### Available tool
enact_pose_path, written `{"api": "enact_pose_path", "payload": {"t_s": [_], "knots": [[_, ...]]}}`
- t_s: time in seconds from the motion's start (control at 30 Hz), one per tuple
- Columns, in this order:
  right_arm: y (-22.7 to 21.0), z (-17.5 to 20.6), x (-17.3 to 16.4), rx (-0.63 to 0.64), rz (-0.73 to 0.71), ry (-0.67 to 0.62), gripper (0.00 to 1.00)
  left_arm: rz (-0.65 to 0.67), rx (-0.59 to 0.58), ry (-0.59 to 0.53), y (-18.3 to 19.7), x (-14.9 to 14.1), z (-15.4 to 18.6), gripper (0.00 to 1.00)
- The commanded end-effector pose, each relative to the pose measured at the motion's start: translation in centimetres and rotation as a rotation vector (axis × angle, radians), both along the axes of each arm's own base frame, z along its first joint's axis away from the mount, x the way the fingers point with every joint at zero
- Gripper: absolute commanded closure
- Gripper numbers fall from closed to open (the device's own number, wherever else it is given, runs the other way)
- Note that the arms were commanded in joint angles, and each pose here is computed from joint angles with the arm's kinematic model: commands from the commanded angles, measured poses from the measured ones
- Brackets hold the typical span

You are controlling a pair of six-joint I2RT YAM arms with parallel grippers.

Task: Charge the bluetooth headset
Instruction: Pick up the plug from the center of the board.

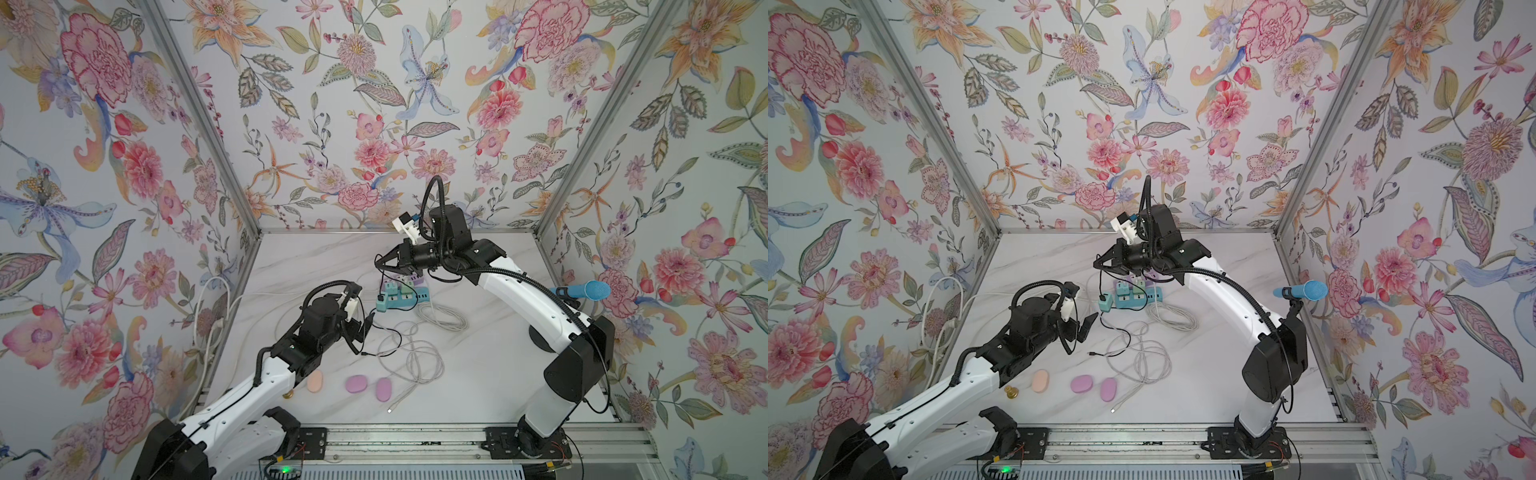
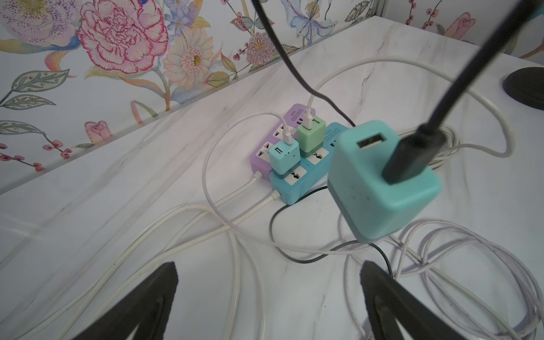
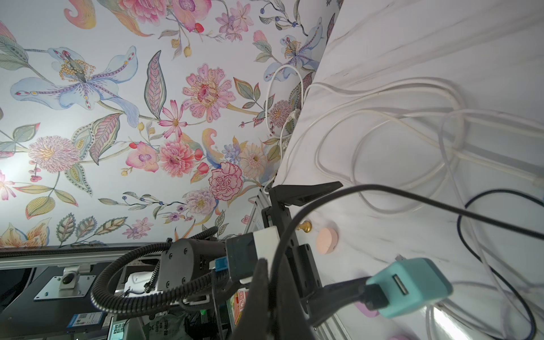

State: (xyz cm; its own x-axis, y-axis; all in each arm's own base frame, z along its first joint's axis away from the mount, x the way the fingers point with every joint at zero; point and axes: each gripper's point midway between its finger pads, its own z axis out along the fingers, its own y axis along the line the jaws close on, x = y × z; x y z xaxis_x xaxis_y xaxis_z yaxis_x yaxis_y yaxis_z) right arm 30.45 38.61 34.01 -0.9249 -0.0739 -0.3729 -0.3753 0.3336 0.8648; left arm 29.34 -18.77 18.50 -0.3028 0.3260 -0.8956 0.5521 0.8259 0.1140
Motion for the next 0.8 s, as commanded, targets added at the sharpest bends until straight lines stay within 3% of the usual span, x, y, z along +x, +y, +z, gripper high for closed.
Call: {"api": "enact_pose_path", "payload": {"t_s": [0.0,0.17,0.37,0.6,0.77], "knots": [[-0.5,2.9,-1.0,0.052,0.001,-0.023,1.0,-0.035,-0.096,-0.099,-2.1,-0.2,3.7,0.0],[-0.5,3.8,-0.9,0.081,-0.01,-0.026,1.0,-0.051,-0.166,-0.15,-3.3,-1.3,5.4,0.0],[-0.7,4.5,-1.6,0.121,-0.003,-0.01,1.0,-0.048,-0.174,-0.175,-4.2,-0.2,5.6,0.01],[-1.9,5.5,-1.2,0.153,-0.034,-0.017,1.0,-0.063,-0.181,-0.192,-5.1,0.5,5.9,0.14],[-2.3,5.8,-1.2,0.168,-0.046,-0.019,1.0,-0.046,-0.18,-0.209,-4.7,0.6,6.3,0.31]]}}
